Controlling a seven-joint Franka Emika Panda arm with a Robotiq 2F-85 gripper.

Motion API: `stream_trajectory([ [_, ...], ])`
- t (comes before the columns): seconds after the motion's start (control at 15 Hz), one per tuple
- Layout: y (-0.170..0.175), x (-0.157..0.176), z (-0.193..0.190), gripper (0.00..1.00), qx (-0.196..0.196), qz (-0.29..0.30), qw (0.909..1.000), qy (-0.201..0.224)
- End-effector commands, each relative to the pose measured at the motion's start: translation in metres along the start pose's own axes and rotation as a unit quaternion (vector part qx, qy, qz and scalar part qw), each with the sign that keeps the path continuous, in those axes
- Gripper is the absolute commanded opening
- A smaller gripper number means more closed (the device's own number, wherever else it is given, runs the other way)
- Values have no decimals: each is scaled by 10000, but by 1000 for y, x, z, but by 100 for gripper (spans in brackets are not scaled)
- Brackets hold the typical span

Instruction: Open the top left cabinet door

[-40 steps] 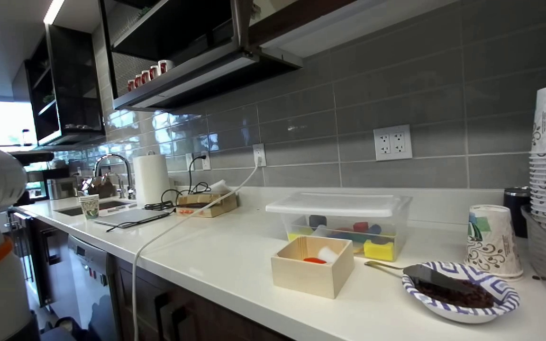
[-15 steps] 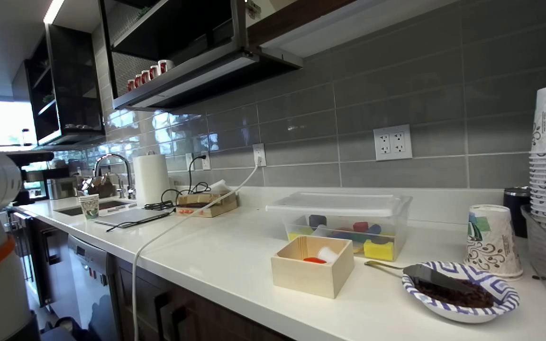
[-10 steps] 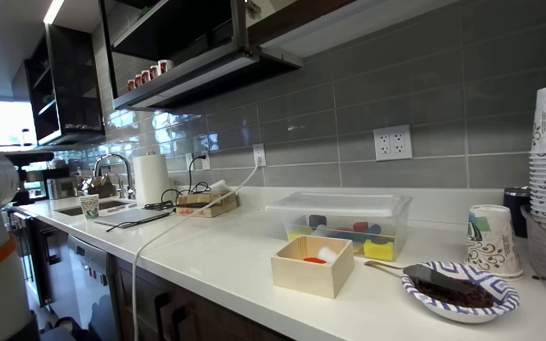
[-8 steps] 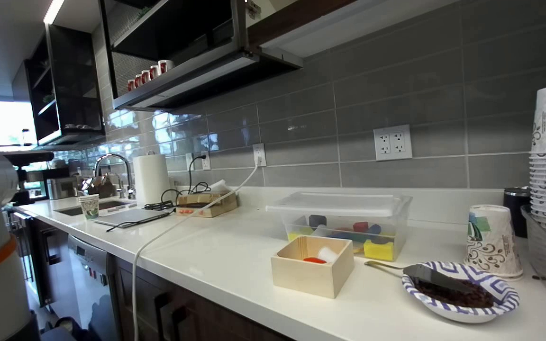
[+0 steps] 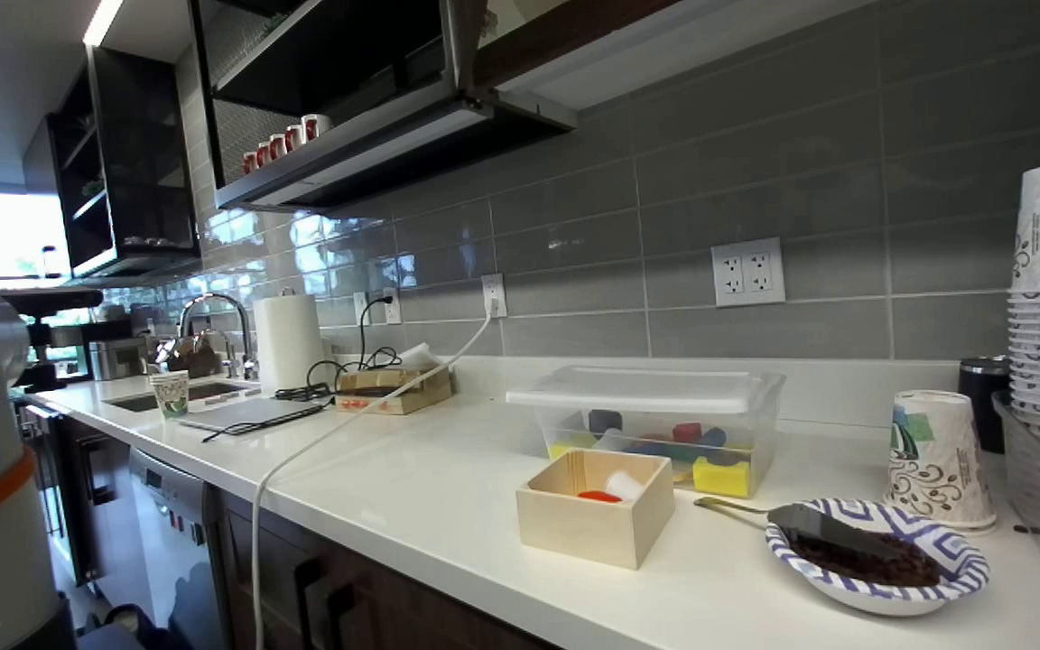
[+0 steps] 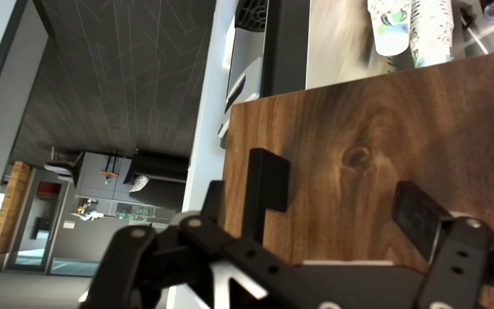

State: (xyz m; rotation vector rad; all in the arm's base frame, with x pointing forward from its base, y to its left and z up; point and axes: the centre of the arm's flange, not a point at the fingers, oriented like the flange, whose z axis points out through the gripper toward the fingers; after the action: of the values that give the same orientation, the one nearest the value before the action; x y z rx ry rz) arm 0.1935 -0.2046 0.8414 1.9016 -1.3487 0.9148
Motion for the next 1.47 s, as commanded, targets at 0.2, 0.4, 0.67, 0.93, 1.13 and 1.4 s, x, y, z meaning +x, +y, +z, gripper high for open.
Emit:
stream_trajectory([
  [0.2, -34, 40, 38, 100, 518, 29, 9984, 227],
  [0.4, -57, 51, 50, 100, 725, 100, 9968, 323],
  [0.67, -89, 64, 58, 100, 1036, 197, 9934, 443],
  [0.93, -111, 74, 70, 100, 1233, 348, 9909, 414],
  [1.13, -122, 75, 77, 100, 1243, 273, 9912, 359],
  [1.4, -128, 71, 81, 100, 1243, 238, 9912, 387],
])
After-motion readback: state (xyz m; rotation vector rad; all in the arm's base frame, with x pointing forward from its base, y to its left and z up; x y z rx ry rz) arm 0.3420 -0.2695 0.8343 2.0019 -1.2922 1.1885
